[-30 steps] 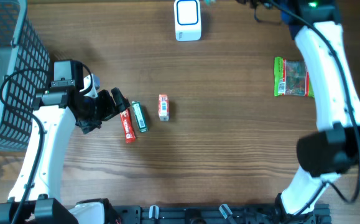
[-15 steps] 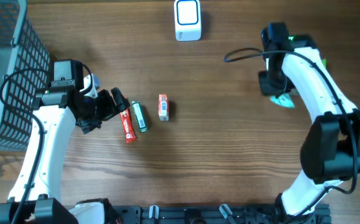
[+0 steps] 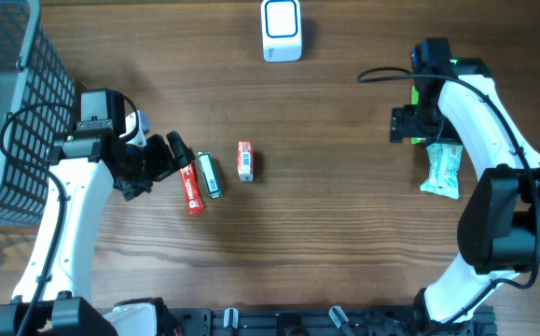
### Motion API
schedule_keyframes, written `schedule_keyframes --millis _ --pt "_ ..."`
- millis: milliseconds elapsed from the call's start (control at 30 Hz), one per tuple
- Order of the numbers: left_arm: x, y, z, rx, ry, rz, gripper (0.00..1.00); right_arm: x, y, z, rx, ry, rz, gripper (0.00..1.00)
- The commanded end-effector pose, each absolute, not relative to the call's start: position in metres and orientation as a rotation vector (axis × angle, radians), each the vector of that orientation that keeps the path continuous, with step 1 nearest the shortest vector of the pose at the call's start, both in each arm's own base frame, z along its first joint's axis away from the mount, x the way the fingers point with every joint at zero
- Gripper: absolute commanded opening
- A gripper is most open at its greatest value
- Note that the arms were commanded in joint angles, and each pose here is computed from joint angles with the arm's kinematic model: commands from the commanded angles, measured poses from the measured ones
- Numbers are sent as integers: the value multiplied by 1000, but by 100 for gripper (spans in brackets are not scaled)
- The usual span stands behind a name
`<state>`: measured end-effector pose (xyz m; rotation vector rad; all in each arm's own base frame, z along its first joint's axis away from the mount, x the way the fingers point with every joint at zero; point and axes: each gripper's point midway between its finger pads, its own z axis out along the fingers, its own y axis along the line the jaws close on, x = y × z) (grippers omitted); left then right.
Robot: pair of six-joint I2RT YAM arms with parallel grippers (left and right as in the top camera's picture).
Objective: Scan the item barcode
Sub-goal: 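Reach the right gripper to the red tissue pack and grasp it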
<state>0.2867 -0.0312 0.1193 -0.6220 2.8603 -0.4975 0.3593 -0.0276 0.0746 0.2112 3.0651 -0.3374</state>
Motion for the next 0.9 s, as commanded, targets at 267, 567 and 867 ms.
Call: schedule_keyframes --millis 267,567,867 --pt "286 -33 122 -611 2854 -510 100 366 191 97 -167 2929 693 100" --pt "286 -33 122 -611 2854 -510 100 340 307 85 -314 2821 568 100" --pt "286 -33 122 -611 2854 -510 100 335 334 27 -312 2826 388 100"
